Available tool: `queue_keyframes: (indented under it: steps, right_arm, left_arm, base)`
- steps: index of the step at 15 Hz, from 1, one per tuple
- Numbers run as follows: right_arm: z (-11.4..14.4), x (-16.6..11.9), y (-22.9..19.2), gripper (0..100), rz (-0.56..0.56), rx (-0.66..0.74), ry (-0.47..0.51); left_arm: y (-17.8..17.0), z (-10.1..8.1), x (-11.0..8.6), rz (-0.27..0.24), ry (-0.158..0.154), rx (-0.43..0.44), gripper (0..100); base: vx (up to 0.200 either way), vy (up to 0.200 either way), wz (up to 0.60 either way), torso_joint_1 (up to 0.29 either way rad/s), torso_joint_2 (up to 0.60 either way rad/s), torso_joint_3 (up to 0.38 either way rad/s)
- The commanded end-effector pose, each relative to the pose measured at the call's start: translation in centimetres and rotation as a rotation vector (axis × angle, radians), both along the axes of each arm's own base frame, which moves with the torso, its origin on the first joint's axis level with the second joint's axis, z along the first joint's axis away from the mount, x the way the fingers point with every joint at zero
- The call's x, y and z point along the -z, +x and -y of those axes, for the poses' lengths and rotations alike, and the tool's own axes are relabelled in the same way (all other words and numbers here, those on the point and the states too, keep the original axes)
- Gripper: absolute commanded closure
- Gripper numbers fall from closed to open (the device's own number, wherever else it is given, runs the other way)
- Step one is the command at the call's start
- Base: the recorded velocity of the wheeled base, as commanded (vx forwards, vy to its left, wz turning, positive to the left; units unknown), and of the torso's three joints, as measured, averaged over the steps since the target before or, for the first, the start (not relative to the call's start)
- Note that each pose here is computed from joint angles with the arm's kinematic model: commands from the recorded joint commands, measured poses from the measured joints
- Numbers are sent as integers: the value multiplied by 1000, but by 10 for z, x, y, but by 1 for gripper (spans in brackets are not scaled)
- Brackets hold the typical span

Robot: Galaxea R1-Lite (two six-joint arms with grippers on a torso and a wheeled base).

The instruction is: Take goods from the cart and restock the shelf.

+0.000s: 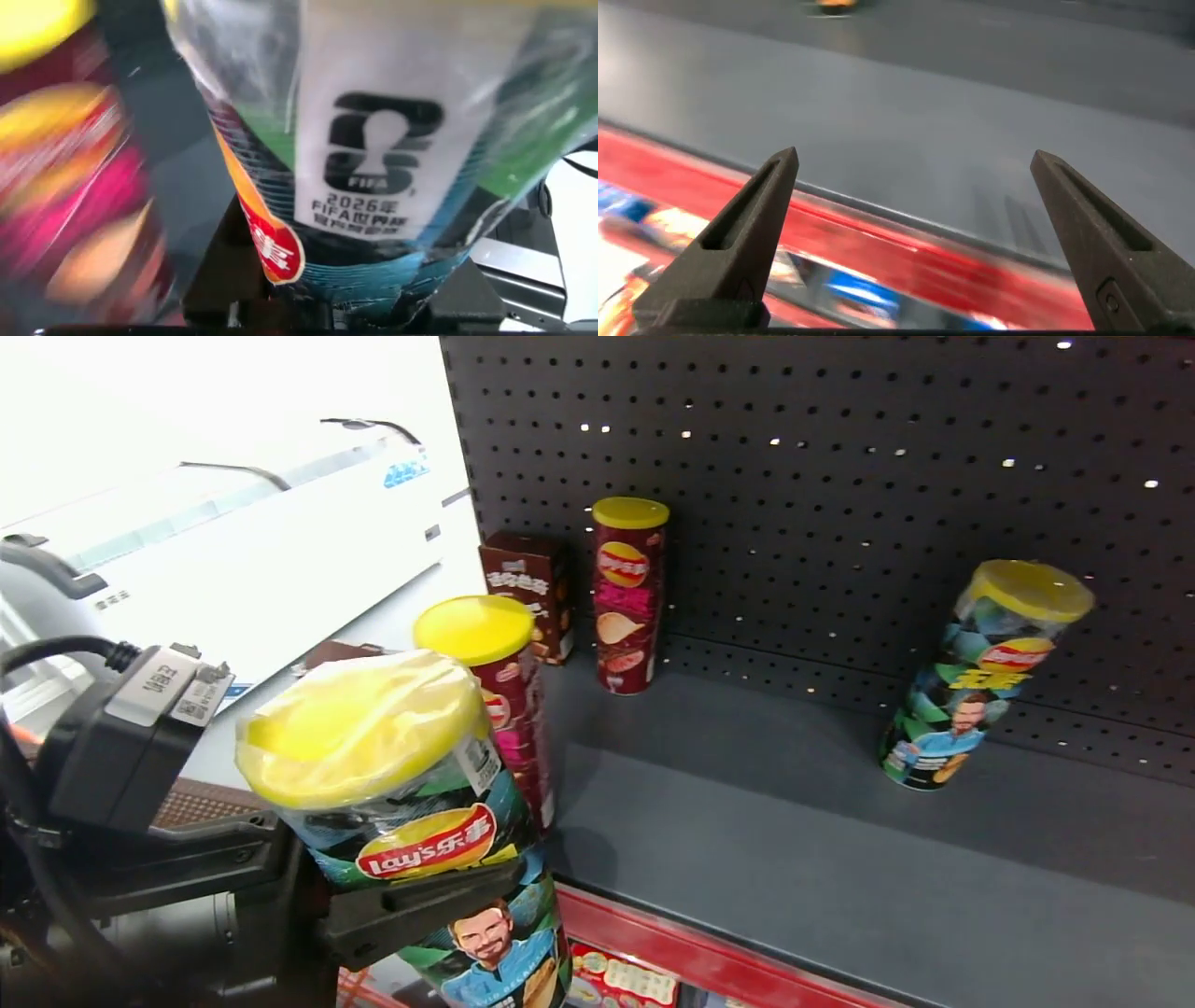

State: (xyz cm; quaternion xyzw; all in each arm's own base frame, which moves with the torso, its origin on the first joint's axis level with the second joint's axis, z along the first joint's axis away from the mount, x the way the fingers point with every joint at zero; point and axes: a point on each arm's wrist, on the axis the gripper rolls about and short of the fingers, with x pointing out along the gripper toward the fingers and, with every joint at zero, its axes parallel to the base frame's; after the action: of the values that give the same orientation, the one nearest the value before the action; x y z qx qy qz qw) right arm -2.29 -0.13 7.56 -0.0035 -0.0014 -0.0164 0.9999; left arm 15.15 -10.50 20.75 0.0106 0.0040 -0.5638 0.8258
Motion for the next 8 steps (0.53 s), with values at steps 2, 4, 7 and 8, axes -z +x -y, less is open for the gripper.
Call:
queue_keyframes:
  steps: [2,4,7,8]
  right_arm:
    - [0,0,0,0,-3,-1,-1]
    - [0,0,0,0,-1,-1,-1]
    - [0,0,0,0,-1,-2,1]
    - [0,0,0,0,-1,-2,1]
  left_arm:
    - [0,0,0,0,0,0,100]
    - [0,0,0,0,0,-1,100]
    - [0,-1,1,-3,2,-3,100]
    - [-1,-1,2,-6,4,-6,100]
  base:
    - [0,0,-600,-5,0,2]
    - [0,0,-600,5,2,2]
    - [0,0,-200,1,1,-1]
    - [0,0,0,0,0,0]
